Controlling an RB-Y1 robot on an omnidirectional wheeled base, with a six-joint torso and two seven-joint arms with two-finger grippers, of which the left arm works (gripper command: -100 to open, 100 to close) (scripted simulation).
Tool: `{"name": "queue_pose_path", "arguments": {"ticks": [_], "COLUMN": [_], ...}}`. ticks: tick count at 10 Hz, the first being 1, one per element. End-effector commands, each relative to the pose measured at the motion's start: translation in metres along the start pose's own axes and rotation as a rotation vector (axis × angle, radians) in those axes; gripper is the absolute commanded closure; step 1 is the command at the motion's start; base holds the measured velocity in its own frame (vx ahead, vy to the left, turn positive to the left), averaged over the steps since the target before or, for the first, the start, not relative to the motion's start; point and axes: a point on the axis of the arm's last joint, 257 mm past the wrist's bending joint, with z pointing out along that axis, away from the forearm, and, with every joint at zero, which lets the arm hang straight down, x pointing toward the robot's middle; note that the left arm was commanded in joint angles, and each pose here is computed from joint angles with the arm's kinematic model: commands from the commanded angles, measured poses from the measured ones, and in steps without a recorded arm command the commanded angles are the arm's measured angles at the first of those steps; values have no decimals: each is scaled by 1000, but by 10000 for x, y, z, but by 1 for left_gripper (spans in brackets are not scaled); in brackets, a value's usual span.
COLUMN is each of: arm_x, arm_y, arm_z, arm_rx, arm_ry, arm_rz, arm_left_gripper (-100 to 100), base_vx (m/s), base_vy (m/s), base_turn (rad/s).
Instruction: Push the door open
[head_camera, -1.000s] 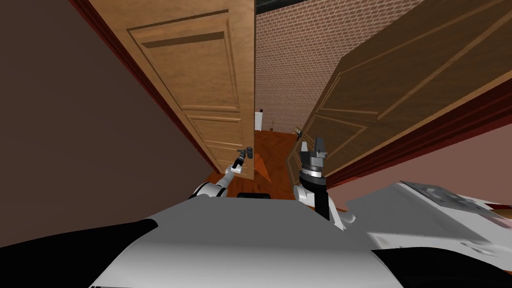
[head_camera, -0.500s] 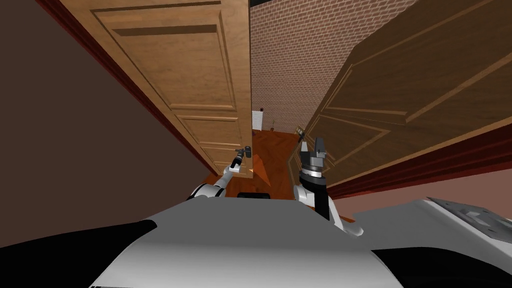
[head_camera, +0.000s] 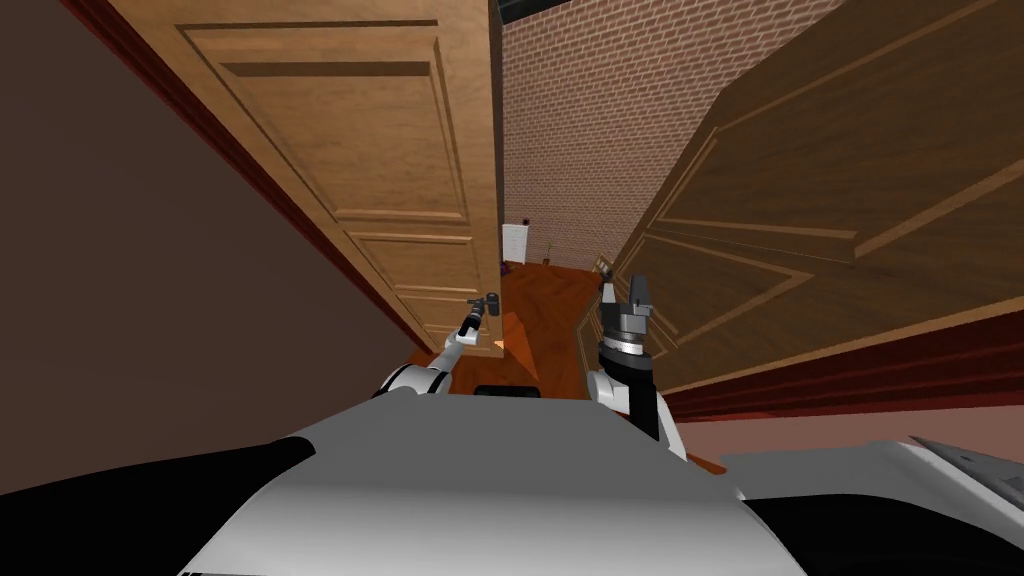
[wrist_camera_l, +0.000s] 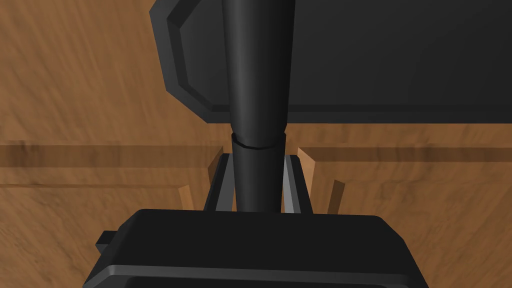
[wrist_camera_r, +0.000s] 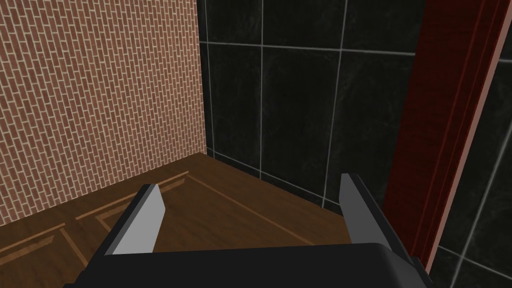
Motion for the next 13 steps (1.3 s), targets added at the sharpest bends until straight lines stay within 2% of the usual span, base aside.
{"name": "queue_pose_path", "arguments": {"ticks": [1,2,3,7,10,11,13], "arm_x": [-209,-209,-335,-608,-608,-746,-777], "arm_y": [-74,-74,-73,-72,-72,-70,-70], "arm_z": [19,19,12,-14,-14,-31,-36], "arm_rx": [14,14,14,14,14,14,14], "arm_ry": [-30,-30,-53,-106,-106,-133,-139], "arm_rz": [7,7,6,2,2,-1,-2], "arm_left_gripper": [100,100,100,100,100,100,100], "base_vx": [152,107,129,164,64,113,123], "base_vy": [-108,-65,-92,-135,-46,-75,-125], "base_turn": [22,38,49,81,15,37,78]}}
